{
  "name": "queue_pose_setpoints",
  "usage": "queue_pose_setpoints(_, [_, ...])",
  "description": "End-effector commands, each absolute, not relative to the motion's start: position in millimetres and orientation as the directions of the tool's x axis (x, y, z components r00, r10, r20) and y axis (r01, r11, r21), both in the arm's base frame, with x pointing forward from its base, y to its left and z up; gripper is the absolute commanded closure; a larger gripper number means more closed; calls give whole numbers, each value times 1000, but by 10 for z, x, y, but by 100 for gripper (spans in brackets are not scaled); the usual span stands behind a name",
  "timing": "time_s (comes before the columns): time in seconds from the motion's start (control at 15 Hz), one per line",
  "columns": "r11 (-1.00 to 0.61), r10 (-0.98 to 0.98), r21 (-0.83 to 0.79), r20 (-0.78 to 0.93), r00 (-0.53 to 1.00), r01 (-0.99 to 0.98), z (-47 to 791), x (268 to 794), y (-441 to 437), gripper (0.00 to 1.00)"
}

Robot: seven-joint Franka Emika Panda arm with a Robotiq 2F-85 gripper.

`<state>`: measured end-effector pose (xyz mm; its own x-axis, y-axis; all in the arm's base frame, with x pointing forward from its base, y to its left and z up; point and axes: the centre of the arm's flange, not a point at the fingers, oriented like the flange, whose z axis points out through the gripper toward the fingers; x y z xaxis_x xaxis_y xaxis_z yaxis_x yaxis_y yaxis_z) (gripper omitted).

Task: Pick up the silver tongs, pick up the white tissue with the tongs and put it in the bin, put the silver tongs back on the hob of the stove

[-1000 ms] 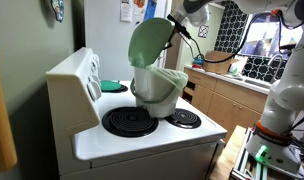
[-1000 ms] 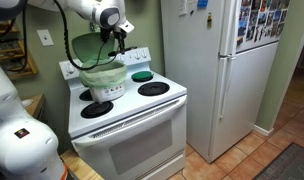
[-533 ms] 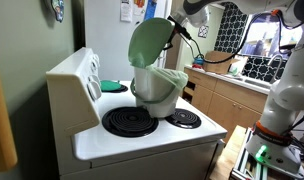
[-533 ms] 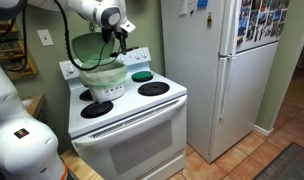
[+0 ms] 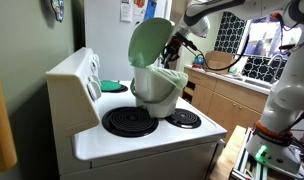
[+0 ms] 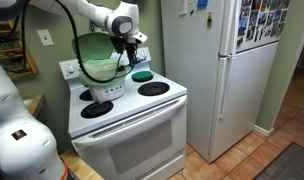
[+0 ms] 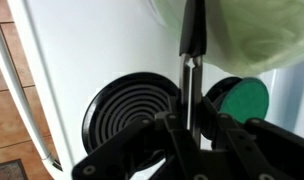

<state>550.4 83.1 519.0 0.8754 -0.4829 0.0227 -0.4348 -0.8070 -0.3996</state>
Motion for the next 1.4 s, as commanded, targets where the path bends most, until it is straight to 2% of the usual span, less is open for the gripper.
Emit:
queue_pose_setpoints(0.0, [-864, -421, -288, -39, 906, -414, 4644, 5436, 564, 94])
queue_pose_setpoints(0.27, [-880, -427, -185, -95, 899, -437, 4100, 5500, 283, 94])
queue_pose_setpoints(0.33, [-867, -433, -237, -77, 898, -439, 4303, 5466, 402, 94])
queue_pose_setpoints(0.4, [-866, -438, -226, -89, 895, -446, 4208, 5480, 363, 75])
queue_pose_setpoints(0.6, [-868, -434, -230, -82, 897, -440, 4237, 5502, 392, 75])
queue_pose_setpoints(0.67, [-868, -432, -233, -77, 898, -438, 4265, 5507, 401, 94])
queue_pose_setpoints(1.33, [-853, -466, -169, -180, 866, -494, 3499, 5942, 34, 94])
